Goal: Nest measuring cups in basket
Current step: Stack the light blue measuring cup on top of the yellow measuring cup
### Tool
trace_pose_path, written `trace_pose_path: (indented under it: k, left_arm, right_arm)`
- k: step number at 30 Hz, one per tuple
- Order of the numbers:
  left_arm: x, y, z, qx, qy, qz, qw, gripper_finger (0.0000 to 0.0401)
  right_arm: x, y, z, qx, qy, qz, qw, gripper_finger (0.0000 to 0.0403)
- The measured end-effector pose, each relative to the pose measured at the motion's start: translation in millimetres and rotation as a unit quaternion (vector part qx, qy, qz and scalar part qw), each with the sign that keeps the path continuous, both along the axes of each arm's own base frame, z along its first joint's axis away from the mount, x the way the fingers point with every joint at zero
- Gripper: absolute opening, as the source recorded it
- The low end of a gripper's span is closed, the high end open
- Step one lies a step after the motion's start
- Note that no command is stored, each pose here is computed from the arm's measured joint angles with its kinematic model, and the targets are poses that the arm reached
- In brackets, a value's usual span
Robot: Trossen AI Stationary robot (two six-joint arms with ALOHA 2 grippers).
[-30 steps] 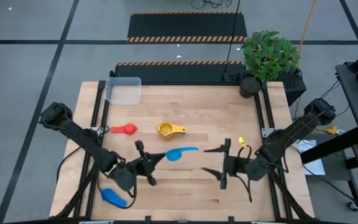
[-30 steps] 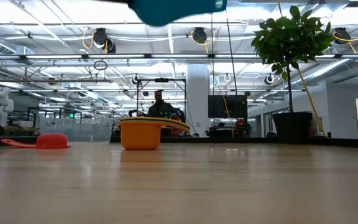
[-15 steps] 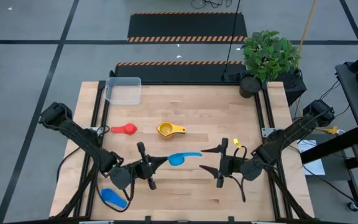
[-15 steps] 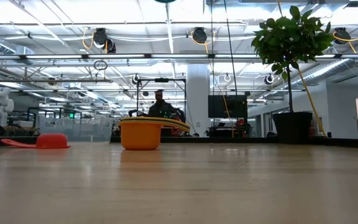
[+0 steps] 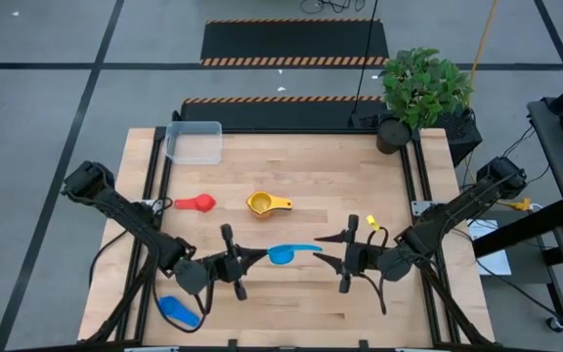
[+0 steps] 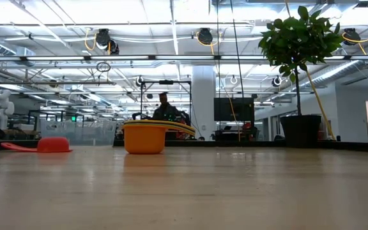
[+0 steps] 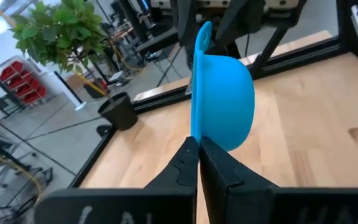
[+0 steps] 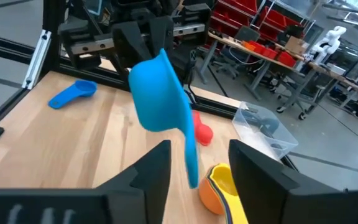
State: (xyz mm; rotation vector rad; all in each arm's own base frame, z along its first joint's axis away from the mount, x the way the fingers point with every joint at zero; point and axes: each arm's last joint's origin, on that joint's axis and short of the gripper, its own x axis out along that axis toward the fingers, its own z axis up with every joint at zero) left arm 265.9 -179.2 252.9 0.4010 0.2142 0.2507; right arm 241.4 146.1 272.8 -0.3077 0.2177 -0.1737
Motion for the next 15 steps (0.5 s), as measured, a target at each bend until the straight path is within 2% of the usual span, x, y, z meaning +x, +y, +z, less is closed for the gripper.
trace_pose_path:
  k: [8,15]
  left_arm:
    - [0.6,-0.9,2.0,0.000,-0.006,-0.012,1.000,0.0004]
    - [0.6,-0.9,2.0,0.000,-0.006,-0.012,1.000,0.0003]
  right_arm:
    - [1.0,2.8,2.9,0.007,-0.007,0.041,0.999,0.0108]
    - [1.0,2.8,3.2,0.003,-0.008,0.042,0.999,0.0083]
